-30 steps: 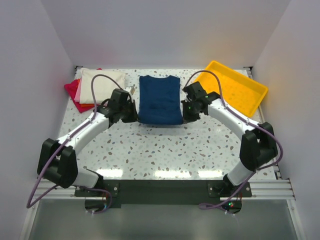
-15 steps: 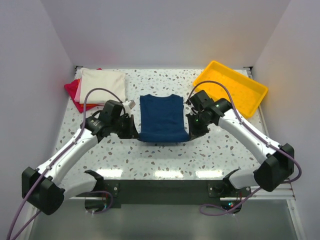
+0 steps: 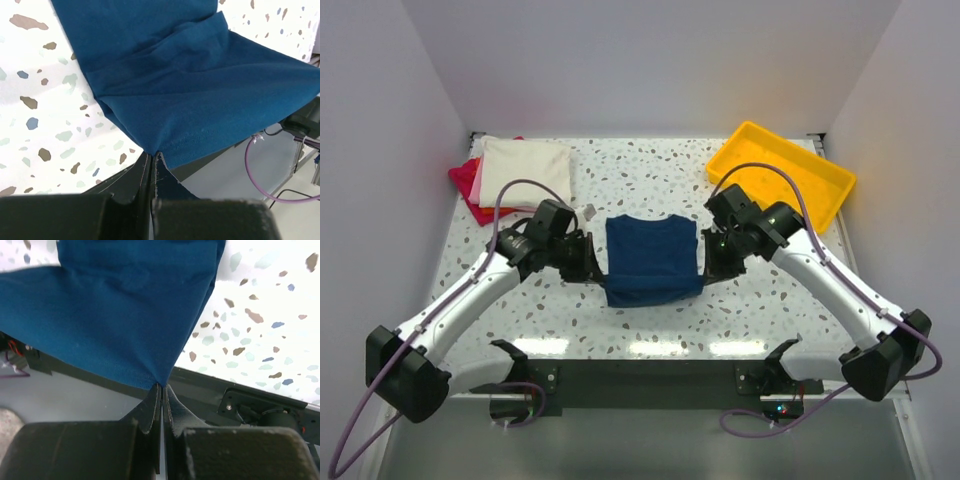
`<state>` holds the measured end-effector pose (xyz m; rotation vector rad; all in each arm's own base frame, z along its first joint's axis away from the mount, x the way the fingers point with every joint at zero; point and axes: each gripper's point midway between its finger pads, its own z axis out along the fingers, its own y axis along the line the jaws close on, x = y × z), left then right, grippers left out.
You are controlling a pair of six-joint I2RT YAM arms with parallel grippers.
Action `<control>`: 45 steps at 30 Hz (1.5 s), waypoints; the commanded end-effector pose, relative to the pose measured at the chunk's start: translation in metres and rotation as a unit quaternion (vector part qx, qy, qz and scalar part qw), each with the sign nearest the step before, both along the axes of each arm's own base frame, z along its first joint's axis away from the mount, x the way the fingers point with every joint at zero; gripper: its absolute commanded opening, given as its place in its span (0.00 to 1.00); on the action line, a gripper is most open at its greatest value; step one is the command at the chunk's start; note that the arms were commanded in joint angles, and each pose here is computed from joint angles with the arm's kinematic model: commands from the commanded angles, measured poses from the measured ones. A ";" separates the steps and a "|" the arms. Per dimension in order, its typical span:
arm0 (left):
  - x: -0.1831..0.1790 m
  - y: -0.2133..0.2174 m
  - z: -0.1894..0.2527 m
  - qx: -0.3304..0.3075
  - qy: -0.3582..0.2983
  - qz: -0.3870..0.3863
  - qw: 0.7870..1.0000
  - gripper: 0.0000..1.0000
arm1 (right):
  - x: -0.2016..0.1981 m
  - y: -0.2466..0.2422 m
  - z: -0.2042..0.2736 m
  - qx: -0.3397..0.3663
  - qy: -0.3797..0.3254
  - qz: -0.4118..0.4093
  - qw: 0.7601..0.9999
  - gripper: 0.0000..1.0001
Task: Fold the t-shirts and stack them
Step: Fold the tshirt
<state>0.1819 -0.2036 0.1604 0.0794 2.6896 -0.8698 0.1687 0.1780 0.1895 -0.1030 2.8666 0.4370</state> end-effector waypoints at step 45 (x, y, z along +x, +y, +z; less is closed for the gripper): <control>0.227 -0.009 -0.031 0.005 -0.057 0.068 0.996 0.00 | 0.254 0.011 -0.045 -0.005 -0.109 -0.075 0.991 0.00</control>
